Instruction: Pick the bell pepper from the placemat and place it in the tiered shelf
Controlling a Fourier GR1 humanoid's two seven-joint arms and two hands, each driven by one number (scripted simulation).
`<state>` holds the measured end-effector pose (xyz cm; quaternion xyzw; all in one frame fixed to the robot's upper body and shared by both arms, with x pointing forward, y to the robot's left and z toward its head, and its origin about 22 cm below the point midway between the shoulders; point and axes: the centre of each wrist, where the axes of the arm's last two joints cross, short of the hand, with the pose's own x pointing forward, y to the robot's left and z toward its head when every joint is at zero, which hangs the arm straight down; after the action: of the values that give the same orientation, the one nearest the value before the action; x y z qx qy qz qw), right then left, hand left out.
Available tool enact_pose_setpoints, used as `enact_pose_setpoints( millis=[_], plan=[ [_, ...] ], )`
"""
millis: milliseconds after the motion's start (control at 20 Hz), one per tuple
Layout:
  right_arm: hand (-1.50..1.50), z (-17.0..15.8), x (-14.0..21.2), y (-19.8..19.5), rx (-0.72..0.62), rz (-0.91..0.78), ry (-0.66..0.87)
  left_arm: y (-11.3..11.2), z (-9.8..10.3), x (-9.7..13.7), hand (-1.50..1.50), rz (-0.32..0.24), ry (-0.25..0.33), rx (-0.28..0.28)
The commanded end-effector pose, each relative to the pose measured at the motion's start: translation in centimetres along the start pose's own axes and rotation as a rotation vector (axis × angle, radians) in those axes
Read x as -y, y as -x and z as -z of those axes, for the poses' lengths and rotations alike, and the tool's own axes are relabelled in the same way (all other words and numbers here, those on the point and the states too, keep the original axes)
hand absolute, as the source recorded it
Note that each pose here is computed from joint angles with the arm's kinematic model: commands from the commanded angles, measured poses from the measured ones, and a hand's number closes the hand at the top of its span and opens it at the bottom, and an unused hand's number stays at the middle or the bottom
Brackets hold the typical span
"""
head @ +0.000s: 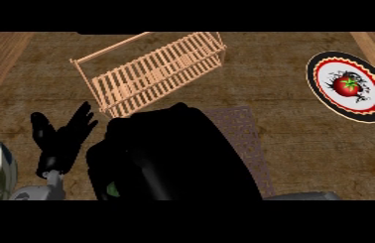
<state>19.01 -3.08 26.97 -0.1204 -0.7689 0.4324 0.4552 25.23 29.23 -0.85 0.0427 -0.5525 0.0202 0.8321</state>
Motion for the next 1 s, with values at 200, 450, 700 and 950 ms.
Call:
enact_pose_setpoints(
  millis=[200, 450, 700, 950],
  plan=[
    [1.5, 4.0, 7.6, -2.6, -0.085, 0.023, 0.087, 1.1, 0.4, 2.2, 0.0, 0.012, -0.001, -0.054],
    [1.5, 8.0, 9.7, -4.0, -0.124, 0.035, 0.144, 1.5, 0.5, 0.7, 0.0, -0.005, 0.009, -0.056],
    [1.5, 10.6, 12.4, -2.6, -0.142, 0.03, 0.176, 1.6, -0.1, -0.6, 0.0, 0.013, 0.009, -0.057],
    [1.5, 14.2, 12.1, -0.3, -0.141, -0.002, 0.098, 1.2, 0.5, 0.0, 0.0, 0.01, 0.018, -0.042]
  ],
)
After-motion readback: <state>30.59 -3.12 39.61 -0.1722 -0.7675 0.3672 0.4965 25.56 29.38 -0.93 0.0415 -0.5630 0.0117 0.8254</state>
